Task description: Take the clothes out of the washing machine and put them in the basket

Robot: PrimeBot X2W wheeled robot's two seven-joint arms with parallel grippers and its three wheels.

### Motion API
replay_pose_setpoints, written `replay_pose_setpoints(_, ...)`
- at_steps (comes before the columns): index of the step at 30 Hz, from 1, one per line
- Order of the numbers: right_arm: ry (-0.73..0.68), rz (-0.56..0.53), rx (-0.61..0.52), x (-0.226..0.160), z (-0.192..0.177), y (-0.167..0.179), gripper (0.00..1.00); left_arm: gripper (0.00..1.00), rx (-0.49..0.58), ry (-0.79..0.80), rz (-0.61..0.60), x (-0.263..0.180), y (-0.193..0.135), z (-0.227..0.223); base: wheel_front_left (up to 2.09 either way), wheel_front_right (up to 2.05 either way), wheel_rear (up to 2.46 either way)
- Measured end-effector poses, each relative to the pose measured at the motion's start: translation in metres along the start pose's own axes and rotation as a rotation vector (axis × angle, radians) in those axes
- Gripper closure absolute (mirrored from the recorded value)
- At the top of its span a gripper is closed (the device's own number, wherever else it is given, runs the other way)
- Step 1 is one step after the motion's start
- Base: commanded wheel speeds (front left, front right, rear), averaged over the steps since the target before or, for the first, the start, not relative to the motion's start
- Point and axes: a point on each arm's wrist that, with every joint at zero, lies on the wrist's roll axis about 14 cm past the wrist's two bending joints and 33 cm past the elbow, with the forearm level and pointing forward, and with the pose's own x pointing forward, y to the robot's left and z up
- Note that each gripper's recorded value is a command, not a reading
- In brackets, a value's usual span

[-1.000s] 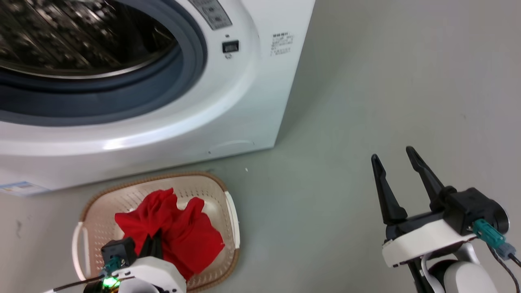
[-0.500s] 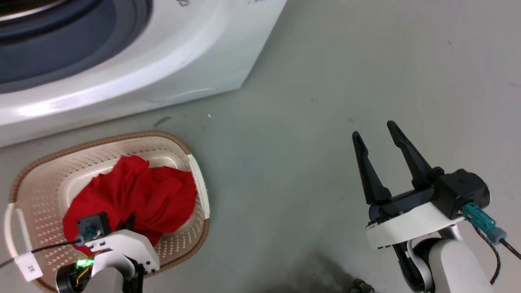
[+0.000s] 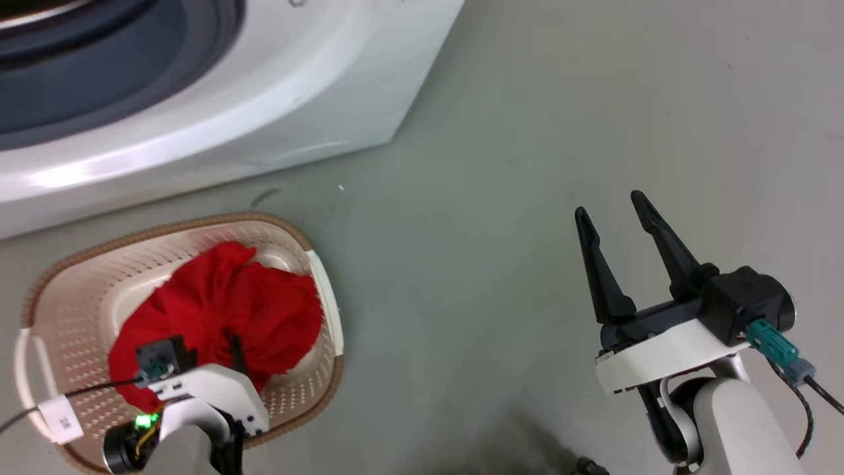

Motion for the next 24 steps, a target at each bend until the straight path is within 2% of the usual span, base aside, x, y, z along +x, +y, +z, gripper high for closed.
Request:
replay_pose_setpoints(12, -0.103, 0.003, -0.012, -0.031, 0.044, 0.004, 0.0, 0.0, -0.049, -0.182, 0.005, -0.075, 0.009, 0.035, 0.0, 0.0, 0.0)
replay_pose_setpoints(24, -0.225, 0.039, -0.016, -0.071, 0.09, 0.019, 0.0, 0.0, -0.051, -0.571, 0.026, -0.162, 0.027, 0.122, 0.0, 0.0, 0.0)
